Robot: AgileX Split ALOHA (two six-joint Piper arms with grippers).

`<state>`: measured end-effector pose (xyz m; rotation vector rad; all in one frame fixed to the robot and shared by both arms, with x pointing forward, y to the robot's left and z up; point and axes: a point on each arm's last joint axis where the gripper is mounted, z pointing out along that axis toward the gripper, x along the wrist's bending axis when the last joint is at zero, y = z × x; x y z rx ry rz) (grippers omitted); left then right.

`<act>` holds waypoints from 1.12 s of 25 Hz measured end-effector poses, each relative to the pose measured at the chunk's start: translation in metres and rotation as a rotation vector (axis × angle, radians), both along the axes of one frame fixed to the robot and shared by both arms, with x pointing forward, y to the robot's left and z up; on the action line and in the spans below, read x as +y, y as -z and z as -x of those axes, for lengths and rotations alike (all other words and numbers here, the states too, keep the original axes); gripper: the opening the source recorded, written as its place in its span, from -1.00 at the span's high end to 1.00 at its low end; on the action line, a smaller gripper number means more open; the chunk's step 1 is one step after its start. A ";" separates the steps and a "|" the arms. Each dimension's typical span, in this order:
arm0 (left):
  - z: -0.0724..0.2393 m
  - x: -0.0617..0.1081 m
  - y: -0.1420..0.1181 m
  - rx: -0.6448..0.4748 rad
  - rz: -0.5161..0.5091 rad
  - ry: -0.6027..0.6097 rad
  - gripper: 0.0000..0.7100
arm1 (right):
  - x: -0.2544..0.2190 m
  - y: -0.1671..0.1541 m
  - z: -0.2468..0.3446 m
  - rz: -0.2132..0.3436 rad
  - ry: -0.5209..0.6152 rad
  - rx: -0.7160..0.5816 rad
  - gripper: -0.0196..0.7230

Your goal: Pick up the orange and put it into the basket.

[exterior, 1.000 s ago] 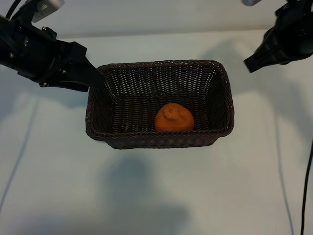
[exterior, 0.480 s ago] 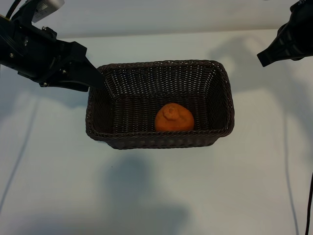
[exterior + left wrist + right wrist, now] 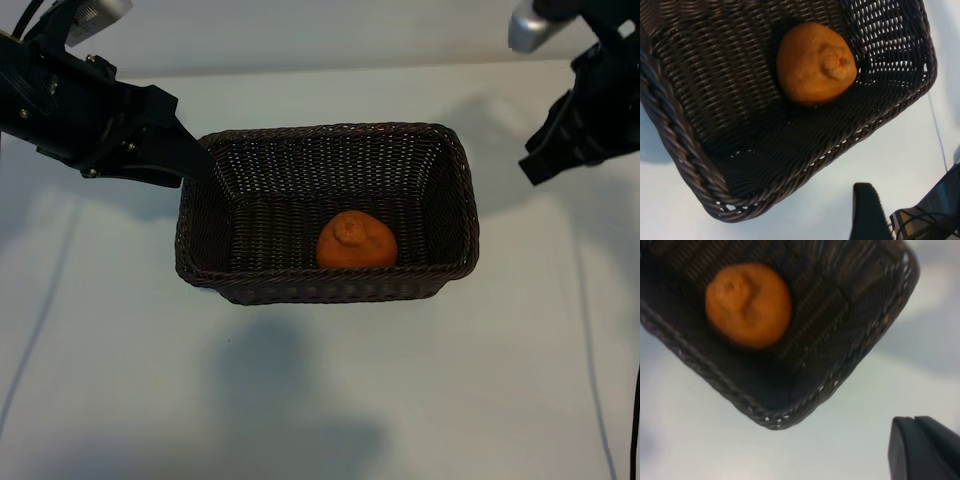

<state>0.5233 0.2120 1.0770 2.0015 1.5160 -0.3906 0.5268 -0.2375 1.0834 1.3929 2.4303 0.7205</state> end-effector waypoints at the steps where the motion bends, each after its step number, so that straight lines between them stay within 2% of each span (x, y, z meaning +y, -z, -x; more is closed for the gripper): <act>1: 0.000 0.000 0.000 0.000 0.000 0.000 -0.28 | 0.000 0.001 0.002 -0.001 -0.006 -0.004 0.90; 6: 0.000 0.000 0.000 -0.001 0.000 0.001 -0.28 | 0.000 -0.003 0.012 -0.007 -0.029 -0.040 0.90; 19: 0.000 0.000 0.000 -0.005 -0.001 0.006 -0.28 | -0.002 -0.009 0.013 -0.027 0.001 -0.067 0.90; 25: 0.000 0.000 0.000 -0.005 -0.001 0.005 -0.28 | 0.001 -0.012 0.012 -0.094 0.032 -0.071 0.87; 28: 0.000 0.000 0.000 -0.006 -0.001 0.005 -0.28 | 0.003 -0.013 0.012 -0.118 0.043 -0.075 0.75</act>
